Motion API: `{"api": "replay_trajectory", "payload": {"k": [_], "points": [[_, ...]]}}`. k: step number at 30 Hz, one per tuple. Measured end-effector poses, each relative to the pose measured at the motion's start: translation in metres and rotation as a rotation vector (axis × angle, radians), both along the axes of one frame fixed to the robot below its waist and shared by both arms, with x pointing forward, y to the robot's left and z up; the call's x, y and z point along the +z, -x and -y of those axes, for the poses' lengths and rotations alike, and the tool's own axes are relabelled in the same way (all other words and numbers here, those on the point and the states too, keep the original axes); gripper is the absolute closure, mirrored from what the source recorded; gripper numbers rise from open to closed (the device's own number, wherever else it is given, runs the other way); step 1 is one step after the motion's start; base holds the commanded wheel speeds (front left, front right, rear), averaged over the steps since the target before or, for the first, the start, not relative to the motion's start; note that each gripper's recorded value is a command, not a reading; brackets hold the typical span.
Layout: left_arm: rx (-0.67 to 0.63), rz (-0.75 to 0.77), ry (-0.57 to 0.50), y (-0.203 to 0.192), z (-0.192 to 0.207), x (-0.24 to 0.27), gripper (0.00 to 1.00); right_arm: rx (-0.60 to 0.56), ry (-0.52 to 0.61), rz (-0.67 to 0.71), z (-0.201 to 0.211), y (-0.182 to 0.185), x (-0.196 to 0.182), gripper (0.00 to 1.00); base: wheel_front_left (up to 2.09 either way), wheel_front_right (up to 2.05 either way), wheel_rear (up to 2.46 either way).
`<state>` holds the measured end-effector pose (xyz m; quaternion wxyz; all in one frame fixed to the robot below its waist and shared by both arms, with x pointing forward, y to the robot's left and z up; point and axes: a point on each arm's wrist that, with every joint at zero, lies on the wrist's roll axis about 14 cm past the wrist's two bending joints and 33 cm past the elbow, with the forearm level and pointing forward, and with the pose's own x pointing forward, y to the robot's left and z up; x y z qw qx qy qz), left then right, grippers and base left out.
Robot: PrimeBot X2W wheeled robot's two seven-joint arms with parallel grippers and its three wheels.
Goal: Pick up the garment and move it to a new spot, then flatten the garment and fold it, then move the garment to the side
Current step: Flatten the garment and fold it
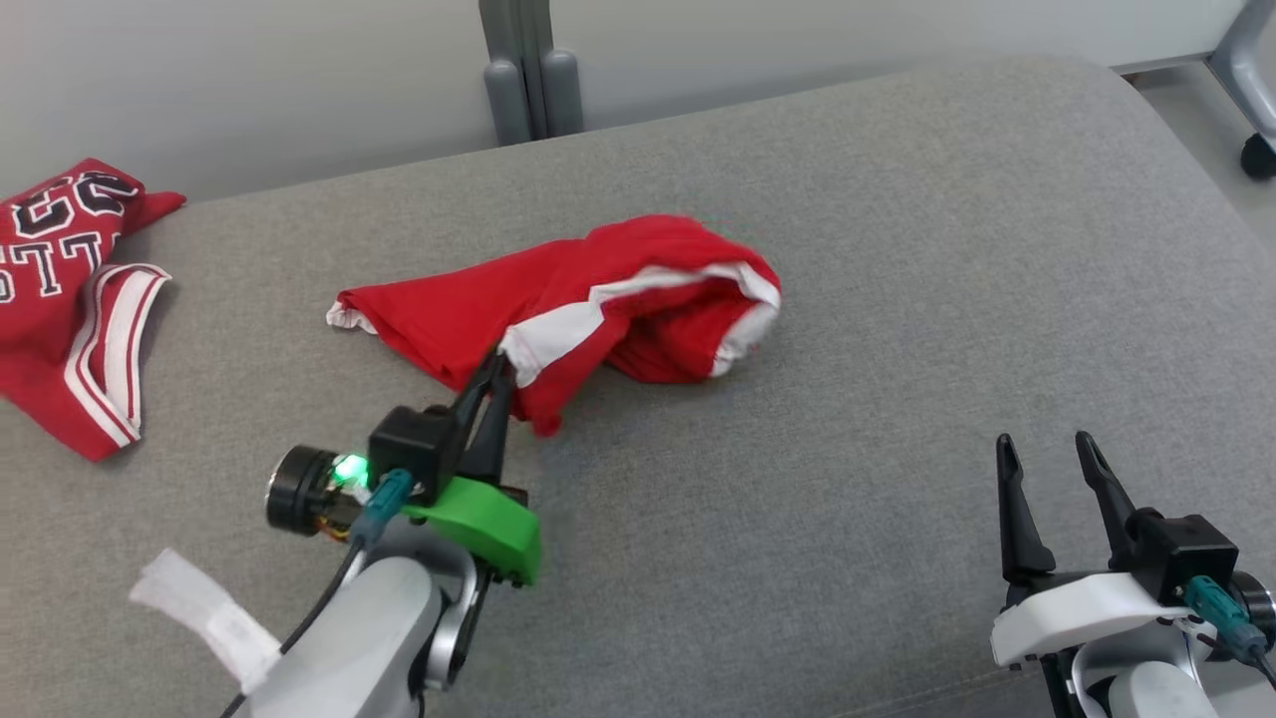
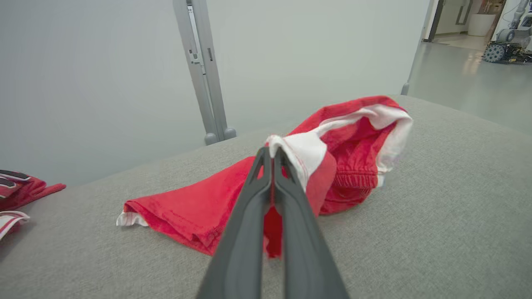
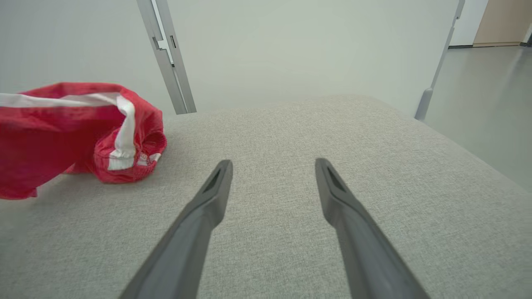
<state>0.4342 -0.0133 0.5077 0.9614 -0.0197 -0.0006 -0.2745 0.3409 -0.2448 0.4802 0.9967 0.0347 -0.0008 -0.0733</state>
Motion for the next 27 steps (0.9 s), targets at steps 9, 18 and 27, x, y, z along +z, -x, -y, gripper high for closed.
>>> {"api": "replay_trajectory", "payload": {"k": [9, 18, 27], "points": [[0.229, -0.137, 0.000, 0.017, -0.084, -0.035, 1.00, -0.001, 0.014, 0.010, 0.001, 0.005, 0.003, 0.00, 0.00, 0.00, 0.00], [0.315, -0.308, -0.055, 0.024, -0.115, -0.095, 1.00, 0.014, 0.018, -0.025, -0.004, 0.002, -0.007, 0.00, 0.00, 0.00, 0.00], [0.340, -0.344, -0.059, 0.030, -0.125, -0.108, 0.37, 0.030, 0.026, -0.028, -0.008, 0.002, -0.007, 0.00, 0.00, 0.00, 0.00]]}}
